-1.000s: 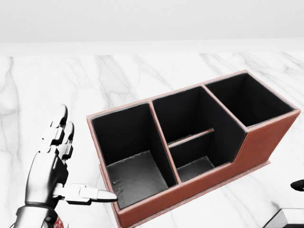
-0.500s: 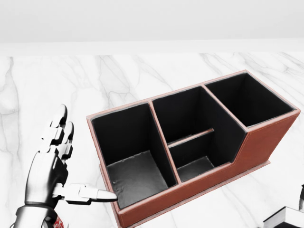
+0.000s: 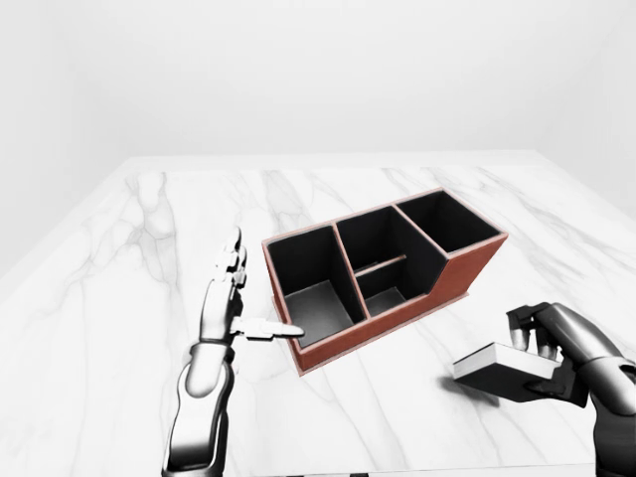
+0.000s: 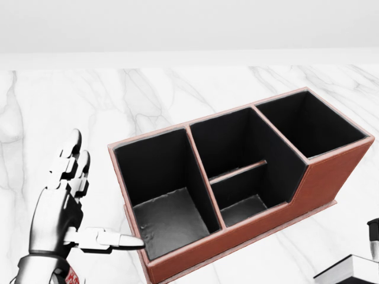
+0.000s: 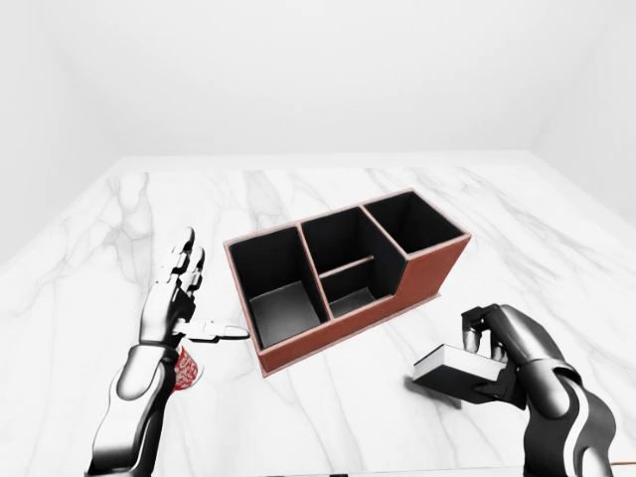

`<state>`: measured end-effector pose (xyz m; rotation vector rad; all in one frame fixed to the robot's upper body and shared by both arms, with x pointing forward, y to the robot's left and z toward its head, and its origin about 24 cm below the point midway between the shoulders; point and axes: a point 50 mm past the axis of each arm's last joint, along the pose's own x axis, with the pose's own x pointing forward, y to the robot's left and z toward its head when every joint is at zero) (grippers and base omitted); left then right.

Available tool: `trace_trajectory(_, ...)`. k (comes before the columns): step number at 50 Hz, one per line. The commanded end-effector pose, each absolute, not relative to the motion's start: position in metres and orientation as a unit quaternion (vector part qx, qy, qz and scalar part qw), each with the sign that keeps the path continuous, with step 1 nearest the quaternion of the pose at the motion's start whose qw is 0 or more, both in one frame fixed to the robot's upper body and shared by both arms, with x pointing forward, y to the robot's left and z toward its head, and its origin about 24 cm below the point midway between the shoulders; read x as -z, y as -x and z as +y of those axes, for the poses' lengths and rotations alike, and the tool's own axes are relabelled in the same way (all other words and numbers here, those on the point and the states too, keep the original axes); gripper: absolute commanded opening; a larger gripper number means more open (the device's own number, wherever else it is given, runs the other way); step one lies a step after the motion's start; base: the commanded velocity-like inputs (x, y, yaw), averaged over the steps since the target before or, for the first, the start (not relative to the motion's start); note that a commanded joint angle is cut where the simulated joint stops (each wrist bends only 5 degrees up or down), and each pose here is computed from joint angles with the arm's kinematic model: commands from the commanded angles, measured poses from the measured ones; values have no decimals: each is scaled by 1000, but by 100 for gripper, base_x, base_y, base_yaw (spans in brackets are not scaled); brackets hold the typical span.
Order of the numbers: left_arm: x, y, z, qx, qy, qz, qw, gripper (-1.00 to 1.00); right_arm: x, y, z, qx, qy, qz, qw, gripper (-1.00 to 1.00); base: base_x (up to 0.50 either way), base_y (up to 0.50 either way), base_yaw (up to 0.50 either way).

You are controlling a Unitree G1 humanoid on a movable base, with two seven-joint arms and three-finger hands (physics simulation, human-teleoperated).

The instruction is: Pick up the book and place it in the back compartment of the caddy.

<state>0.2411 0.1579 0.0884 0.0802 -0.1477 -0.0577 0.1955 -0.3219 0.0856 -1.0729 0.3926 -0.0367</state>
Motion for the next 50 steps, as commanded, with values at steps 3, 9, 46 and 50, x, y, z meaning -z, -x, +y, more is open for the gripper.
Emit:
trace_trajectory(3,-86,-242,159,27,-39,-69,996,100,-103,-197,-311,16,517,146,843,-100,0,0,0)
trace_trajectory(9,-82,-241,157,30,-40,-61,997,100,-115,-202,-307,12,523,135,841,-100,0,0,0)
trace_trajectory(46,-88,-242,159,26,-39,-72,996,100,-167,-239,-246,-14,576,14,817,-100,0,0,0)
trace_trajectory(50,-87,-242,159,26,-40,-70,996,100,-170,-242,-243,-15,575,7,818,-100,0,0,0)
